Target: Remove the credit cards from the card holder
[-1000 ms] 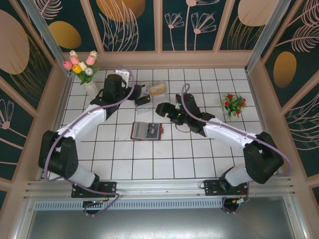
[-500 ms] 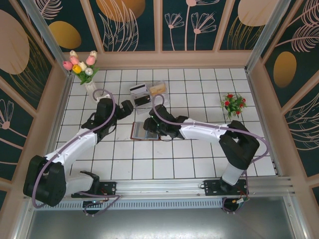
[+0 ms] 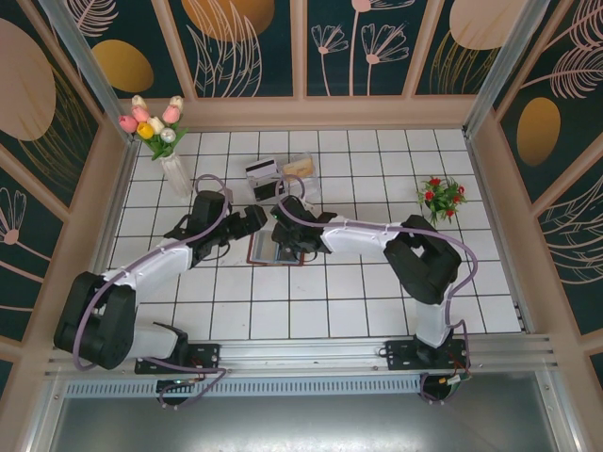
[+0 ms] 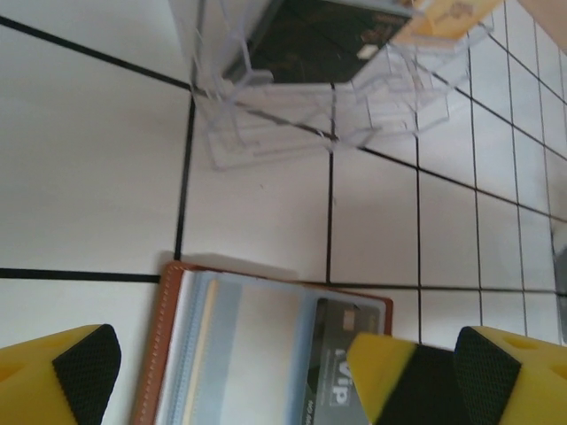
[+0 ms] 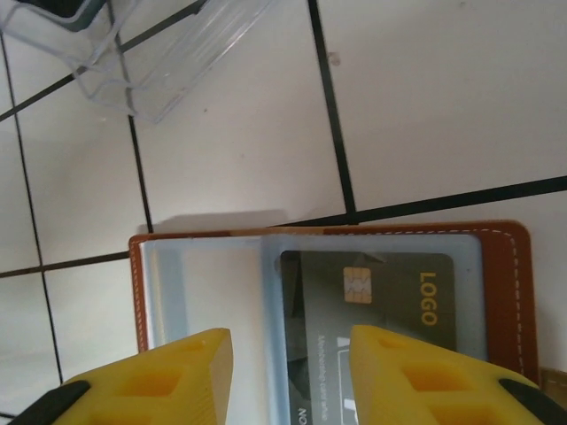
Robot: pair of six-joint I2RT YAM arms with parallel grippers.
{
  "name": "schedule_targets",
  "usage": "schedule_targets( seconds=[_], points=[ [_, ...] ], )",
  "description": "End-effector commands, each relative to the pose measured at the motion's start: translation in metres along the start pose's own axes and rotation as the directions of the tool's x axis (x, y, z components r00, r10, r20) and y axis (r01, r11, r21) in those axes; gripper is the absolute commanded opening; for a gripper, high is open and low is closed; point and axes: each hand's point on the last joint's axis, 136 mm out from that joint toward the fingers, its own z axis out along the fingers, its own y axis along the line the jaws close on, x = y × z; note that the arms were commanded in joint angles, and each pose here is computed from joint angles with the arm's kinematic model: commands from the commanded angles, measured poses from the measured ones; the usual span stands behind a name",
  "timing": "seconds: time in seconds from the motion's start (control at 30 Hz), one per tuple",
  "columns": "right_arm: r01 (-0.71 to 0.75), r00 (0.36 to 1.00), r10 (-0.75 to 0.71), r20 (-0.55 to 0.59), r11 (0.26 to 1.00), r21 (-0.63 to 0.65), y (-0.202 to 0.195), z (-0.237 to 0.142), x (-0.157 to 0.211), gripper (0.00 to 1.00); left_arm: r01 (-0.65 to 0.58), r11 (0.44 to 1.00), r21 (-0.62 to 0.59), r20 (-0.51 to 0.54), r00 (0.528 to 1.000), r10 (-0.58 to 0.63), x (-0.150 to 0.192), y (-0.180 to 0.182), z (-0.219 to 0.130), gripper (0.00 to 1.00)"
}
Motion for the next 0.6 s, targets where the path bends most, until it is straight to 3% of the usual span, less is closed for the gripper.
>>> schedule_targets(
  seconds=[0.0,0.1,0.37,0.57],
  points=[
    [-0.022,1.0,0.022,0.011,0.998,0.06,-0.013,0.003,-0.005,0.39,-0.038,0.993,0.109,-0.05,0.998,0.043,0.003,-0.022,0.0,0.96],
    [-0.024,1.0,0.023,0.01,0.996,0.081,-0.023,0.004,-0.005,0.36,-0.026,0.992,0.123,-0.078,0.996,0.036,0.009,-0.024,0.0,0.89],
    [-0.032,0.999,0.033,-0.008,0.991,0.128,-0.038,0.0,0.003,0.26,0.004,0.979,0.205,-0.244,0.969,0.047,0.038,-0.043,0.014,0.48],
    [-0.029,1.0,0.026,0.018,0.988,0.154,-0.05,-0.01,0.001,0.23,-0.028,0.982,0.189,-0.311,0.947,0.087,0.059,-0.045,0.035,0.35]
  ],
)
